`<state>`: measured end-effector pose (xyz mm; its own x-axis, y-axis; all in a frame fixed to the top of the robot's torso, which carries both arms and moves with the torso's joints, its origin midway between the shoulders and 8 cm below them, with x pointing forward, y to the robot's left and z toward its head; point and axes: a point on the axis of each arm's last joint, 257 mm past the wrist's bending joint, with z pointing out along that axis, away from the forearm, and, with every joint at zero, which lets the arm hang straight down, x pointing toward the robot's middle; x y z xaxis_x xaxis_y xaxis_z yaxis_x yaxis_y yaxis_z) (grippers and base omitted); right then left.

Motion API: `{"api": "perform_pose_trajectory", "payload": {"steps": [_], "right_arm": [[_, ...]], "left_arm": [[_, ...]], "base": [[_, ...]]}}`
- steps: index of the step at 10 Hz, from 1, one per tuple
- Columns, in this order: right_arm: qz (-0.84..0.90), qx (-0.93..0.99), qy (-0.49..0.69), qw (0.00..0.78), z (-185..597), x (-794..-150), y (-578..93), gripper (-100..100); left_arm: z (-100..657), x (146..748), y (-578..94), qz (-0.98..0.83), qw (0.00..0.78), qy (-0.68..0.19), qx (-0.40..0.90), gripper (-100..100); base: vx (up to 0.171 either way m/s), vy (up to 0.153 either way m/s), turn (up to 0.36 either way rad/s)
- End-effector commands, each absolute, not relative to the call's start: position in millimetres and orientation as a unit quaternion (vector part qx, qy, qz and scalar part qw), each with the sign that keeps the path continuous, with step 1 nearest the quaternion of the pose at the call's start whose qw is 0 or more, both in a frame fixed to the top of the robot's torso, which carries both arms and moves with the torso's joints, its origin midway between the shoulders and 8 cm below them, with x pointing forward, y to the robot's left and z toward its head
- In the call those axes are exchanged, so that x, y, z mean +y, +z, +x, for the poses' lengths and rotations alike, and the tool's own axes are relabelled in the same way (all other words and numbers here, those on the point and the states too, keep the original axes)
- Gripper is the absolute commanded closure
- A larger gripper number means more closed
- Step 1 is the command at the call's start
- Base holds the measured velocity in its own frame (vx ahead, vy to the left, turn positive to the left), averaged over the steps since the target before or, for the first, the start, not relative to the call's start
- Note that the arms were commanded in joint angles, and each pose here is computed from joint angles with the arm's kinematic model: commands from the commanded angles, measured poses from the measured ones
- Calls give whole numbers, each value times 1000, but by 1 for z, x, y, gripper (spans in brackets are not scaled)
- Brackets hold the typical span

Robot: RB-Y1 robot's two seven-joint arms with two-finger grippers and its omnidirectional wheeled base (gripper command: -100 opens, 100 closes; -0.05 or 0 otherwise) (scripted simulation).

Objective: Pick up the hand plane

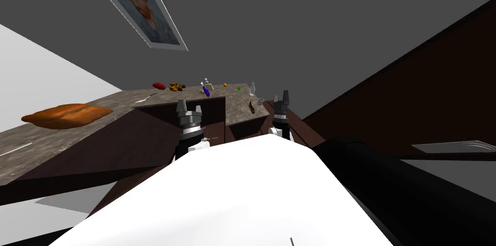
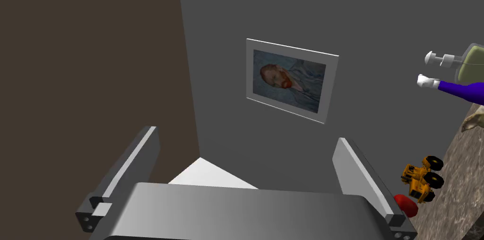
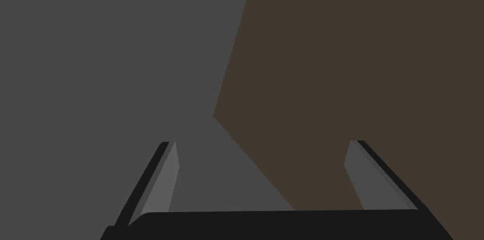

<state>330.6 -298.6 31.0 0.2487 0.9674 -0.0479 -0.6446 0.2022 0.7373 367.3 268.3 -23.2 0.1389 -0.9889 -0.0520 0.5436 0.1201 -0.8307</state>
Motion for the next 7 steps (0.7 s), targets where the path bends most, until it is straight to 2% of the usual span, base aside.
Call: {"api": "perform_pose_trajectory", "payload": {"steps": [1, 7], "right_arm": [[285, 281, 549, 734, 331, -293, 34, -100], [169, 362, 505, 765, 330, -261, 43, -100]], "left_arm": [[367, 268, -23, -341, 673, -569, 327, 0], [367, 268, -23, -341, 673, -569, 327, 0]], "base": [[-12, -18, 86], [-54, -80, 159]]}}
